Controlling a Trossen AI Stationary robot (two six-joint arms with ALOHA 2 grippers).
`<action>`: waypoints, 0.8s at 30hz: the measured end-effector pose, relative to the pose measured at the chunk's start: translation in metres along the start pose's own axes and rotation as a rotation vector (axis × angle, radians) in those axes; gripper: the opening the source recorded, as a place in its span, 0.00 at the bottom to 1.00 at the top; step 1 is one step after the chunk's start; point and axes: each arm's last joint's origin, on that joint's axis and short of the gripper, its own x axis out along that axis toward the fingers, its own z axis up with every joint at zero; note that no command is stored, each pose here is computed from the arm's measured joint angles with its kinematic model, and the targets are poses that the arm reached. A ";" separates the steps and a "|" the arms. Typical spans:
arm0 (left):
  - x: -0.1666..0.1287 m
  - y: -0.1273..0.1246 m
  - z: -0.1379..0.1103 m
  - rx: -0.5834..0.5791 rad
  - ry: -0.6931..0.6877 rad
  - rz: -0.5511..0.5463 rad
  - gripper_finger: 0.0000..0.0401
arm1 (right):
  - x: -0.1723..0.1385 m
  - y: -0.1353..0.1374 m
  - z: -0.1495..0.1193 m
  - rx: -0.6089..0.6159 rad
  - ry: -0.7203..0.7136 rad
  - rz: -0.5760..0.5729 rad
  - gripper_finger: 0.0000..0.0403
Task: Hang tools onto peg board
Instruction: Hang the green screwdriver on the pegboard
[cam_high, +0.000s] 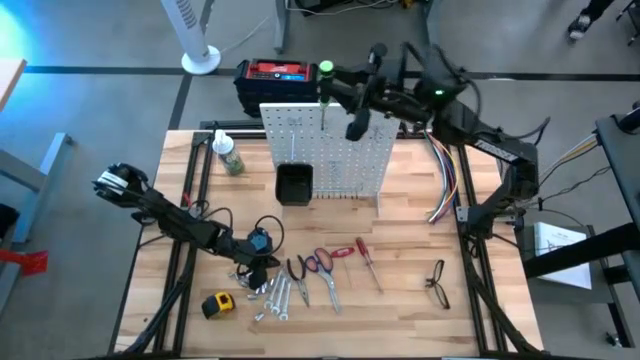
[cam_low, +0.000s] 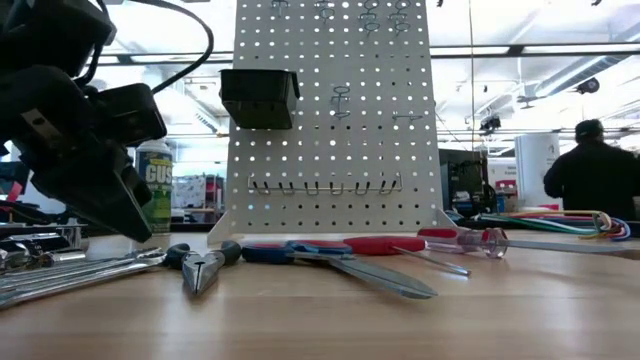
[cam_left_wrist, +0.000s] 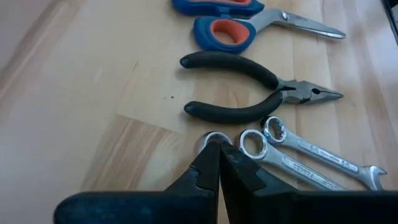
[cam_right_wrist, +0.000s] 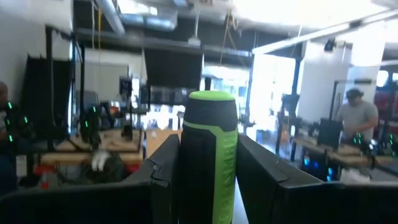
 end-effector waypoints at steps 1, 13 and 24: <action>0.001 0.000 -0.001 0.003 0.003 -0.001 0.00 | 0.002 0.000 -0.004 0.000 0.017 0.000 0.24; 0.001 -0.005 -0.006 0.018 0.001 0.000 0.00 | -0.019 -0.006 0.022 -0.001 -0.051 -0.021 0.24; 0.001 -0.007 -0.007 0.018 -0.011 0.001 0.00 | -0.009 -0.005 0.002 0.024 0.045 -0.014 0.25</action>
